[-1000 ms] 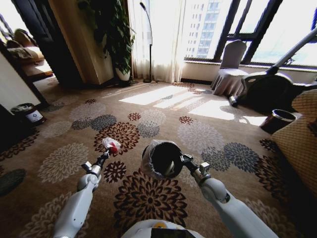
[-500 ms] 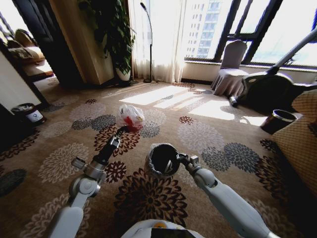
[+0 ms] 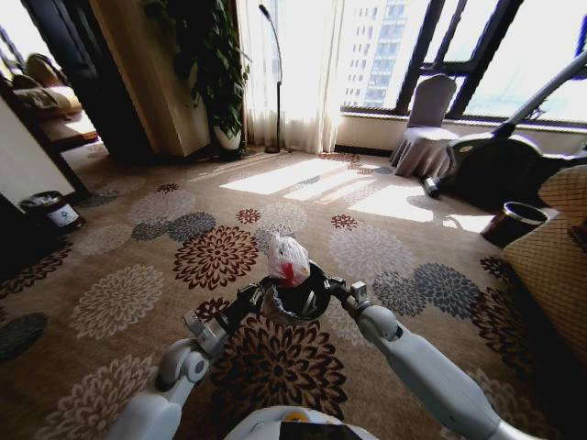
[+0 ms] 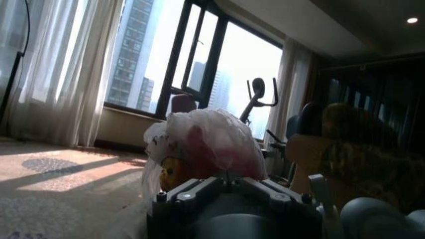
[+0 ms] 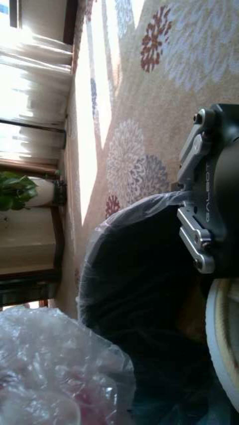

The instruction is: Pick up the trash from the ground and place it into the trash bin.

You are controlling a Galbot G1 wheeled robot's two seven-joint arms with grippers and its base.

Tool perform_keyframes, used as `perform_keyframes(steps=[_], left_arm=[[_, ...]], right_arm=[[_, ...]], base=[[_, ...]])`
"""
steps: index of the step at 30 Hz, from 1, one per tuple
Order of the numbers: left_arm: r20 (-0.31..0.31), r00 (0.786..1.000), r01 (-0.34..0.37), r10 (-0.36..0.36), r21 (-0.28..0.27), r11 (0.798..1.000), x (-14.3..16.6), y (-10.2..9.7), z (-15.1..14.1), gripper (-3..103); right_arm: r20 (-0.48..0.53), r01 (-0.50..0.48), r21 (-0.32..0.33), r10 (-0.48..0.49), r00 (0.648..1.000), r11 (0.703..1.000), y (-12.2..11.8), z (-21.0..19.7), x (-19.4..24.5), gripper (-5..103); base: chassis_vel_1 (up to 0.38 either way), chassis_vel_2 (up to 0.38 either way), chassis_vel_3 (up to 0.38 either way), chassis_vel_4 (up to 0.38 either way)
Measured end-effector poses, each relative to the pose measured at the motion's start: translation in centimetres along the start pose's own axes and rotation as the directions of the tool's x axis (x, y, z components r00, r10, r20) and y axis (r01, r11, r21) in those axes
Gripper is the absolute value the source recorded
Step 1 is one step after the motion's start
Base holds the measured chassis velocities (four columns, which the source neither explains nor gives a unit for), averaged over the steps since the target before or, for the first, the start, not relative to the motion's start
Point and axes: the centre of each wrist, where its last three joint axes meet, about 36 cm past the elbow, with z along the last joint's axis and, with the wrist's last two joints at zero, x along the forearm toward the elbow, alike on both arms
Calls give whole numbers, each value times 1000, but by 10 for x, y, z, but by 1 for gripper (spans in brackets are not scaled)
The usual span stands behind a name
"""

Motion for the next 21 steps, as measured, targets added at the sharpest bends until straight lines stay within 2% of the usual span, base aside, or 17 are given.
perform_keyframes(steps=[2,5,7,8,11,14,15,16,18,19,20,21], left_arm=[[-10,1000,-2,2,-12,1000,0,0,3,0],[-77,997,-10,4,-79,997,4,2,18,0],[-85,996,-13,6,-84,996,4,2,19,0],[-119,993,-32,21,-86,996,8,-2,25,0],[-148,989,-22,13,-63,998,9,-9,29,0],[-194,977,104,-92,53,993,4,-27,28,0],[-194,977,104,-92,53,993,4,-27,28,0],[-216,967,166,-138,117,979,0,-35,25,0],[-254,950,234,-179,203,951,-5,-42,18,0],[-254,950,234,-179,203,951,-5,-42,18,0],[-288,932,303,-219,294,906,-12,-50,10,0],[-300,923,341,-242,345,874,-17,-53,4,0]], right_arm=[[1,2,0,-2,1000,1000,1,-1,1,1],[3,11,3,-11,1000,1000,3,-3,2,1],[3,12,4,-12,1000,1000,4,-3,2,1],[3,15,12,-15,1000,1000,4,-3,3,1],[3,19,18,-19,1000,1000,5,-3,3,1],[16,33,34,-34,999,999,10,-5,6,1],[16,33,34,-34,999,999,10,-5,6,1],[24,39,42,-40,999,998,11,-4,7,1],[30,44,48,-45,999,998,13,-3,9,1],[30,44,48,-45,999,998,13,-3,9,1],[39,52,50,-54,998,997,15,-2,11,1],[43,58,54,-61,997,997,16,-2,13,1]], base=[[0,0,0,0],[0,0,0,0],[0,0,0,0],[0,0,0,0],[0,0,0,0],[0,0,0,0],[0,0,0,0],[0,0,0,0],[0,0,0,0],[0,0,0,0],[0,0,0,0],[0,0,0,0]])
